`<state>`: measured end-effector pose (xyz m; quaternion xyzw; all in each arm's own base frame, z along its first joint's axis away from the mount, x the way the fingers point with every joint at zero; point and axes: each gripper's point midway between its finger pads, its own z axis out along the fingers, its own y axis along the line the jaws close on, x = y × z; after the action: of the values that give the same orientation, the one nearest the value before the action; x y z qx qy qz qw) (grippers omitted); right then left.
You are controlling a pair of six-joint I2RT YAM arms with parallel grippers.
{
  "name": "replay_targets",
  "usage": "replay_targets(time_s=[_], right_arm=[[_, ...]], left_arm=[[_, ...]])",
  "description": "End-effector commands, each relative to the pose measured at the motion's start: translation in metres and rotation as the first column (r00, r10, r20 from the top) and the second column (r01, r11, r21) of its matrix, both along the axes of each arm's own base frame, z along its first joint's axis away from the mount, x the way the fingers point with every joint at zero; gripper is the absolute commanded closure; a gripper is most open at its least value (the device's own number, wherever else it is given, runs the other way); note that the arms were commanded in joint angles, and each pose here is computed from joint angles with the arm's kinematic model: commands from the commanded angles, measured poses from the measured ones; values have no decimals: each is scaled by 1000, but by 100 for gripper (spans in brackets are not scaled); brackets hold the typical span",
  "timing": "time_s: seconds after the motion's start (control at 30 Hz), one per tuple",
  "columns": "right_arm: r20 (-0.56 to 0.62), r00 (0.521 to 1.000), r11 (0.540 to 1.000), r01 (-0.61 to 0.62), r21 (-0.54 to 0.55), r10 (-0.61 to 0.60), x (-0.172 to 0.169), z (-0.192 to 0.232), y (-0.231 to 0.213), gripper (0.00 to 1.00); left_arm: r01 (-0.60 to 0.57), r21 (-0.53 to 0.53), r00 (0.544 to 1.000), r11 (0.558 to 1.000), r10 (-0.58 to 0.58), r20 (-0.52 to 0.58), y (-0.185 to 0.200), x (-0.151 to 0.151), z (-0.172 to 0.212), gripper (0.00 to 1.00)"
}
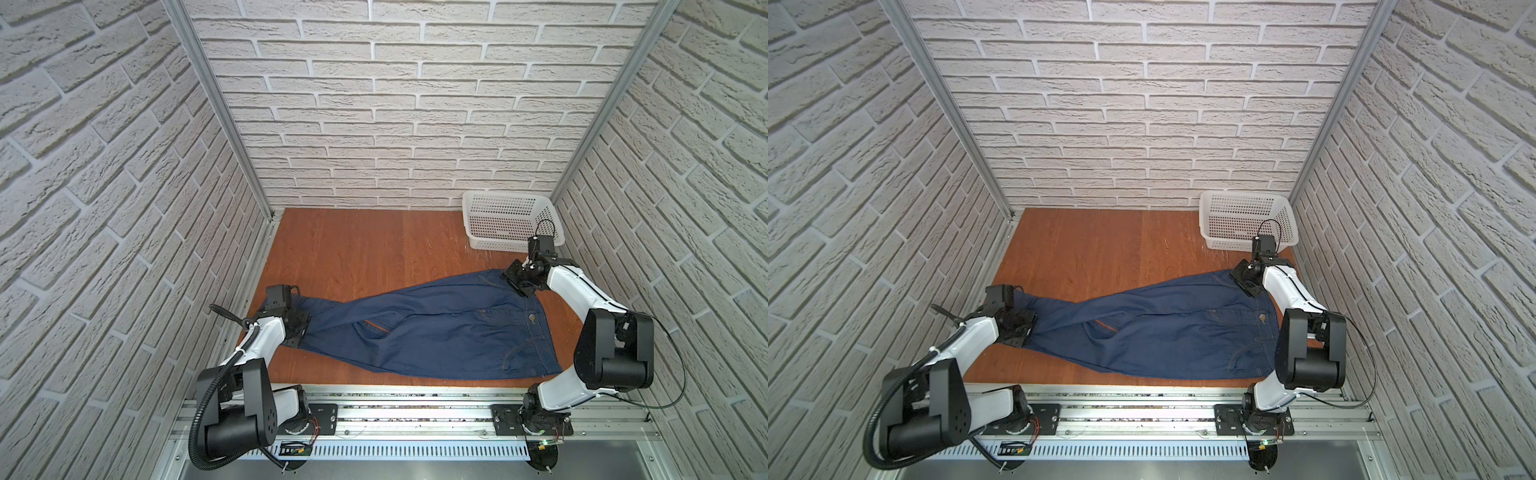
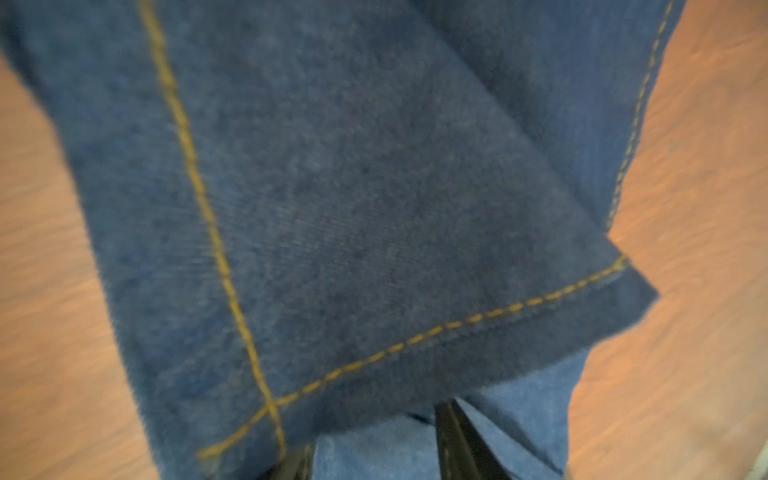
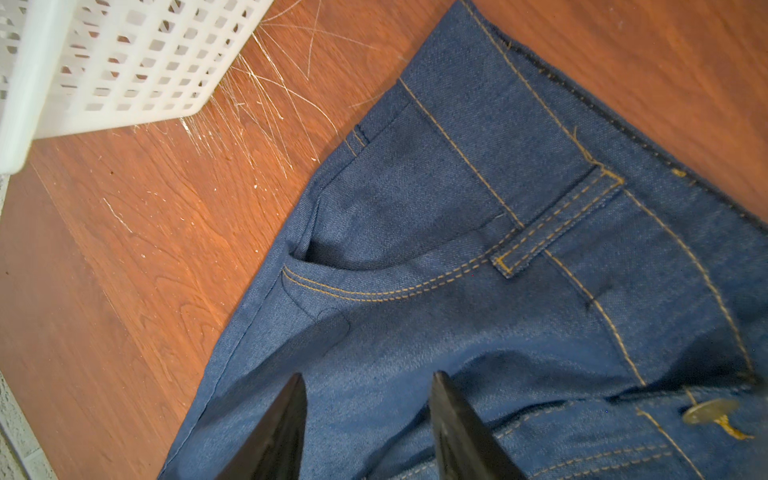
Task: Fold and stack the trousers
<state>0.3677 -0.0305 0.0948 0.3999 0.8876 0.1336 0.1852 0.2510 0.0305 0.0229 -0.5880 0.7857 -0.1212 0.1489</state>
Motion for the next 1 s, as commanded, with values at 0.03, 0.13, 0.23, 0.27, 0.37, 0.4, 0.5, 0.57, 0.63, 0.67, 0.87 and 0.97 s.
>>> replay_targets(time_s=[0.03, 0.13, 0.23, 0.27, 0.37, 0.4, 0.5, 0.57, 0.63, 0.67, 0.87, 0.97], right_arm=[[33, 999, 1000, -13, -3, 13, 2, 7, 2, 50], [31, 999, 1000, -14, -3, 14, 1, 7, 2, 50], [34, 999, 1000, -19, -2, 19, 2, 8, 3, 50], [34, 999, 1000, -18, -2, 18, 2, 8, 3, 50], [31, 999, 1000, -17, -2, 17, 1, 7, 3, 50], [30, 999, 1000, -18, -2, 18, 1, 6, 3, 50], [26, 1000, 1000, -17, -1, 17, 0, 4, 3, 51], [25, 1000, 1000, -18, -3, 18, -1, 3, 3, 51], [22, 1000, 1000, -22, -2, 22, -1, 3, 4, 51], [21, 1000, 1000, -20, -2, 20, -2, 2, 3, 51], [16, 1000, 1000, -23, -7, 23, -4, 3, 3, 51], [13, 1000, 1000, -21, -14, 21, -5, 4, 2, 51]], left_arm=[[-9, -11, 1000, 1000, 9, -20, 0, 2, -14, 61], [-7, -4, 1000, 1000, 7, -9, 1, 5, -9, 78], [1, 11, 1000, 1000, -1, 1, 3, 8, 3, 87], [4, 18, 1000, 1000, -4, 5, 4, 8, 7, 88], [8, 42, 1000, 999, -9, 19, 7, 9, 20, 91], [8, 50, 1000, 999, -9, 24, 8, 10, 25, 91], [15, 71, 999, 997, -17, 30, 12, 13, 33, 97], [19, 81, 999, 997, -22, 36, 14, 18, 37, 100], [26, 87, 998, 996, -30, 54, 15, 26, 44, 100], [31, 91, 997, 995, -37, 68, 15, 31, 50, 100], [85, 203, 973, 976, -125, 192, 19, 77, 127, 100], [112, 267, 960, 957, -174, 220, 21, 100, 162, 100]])
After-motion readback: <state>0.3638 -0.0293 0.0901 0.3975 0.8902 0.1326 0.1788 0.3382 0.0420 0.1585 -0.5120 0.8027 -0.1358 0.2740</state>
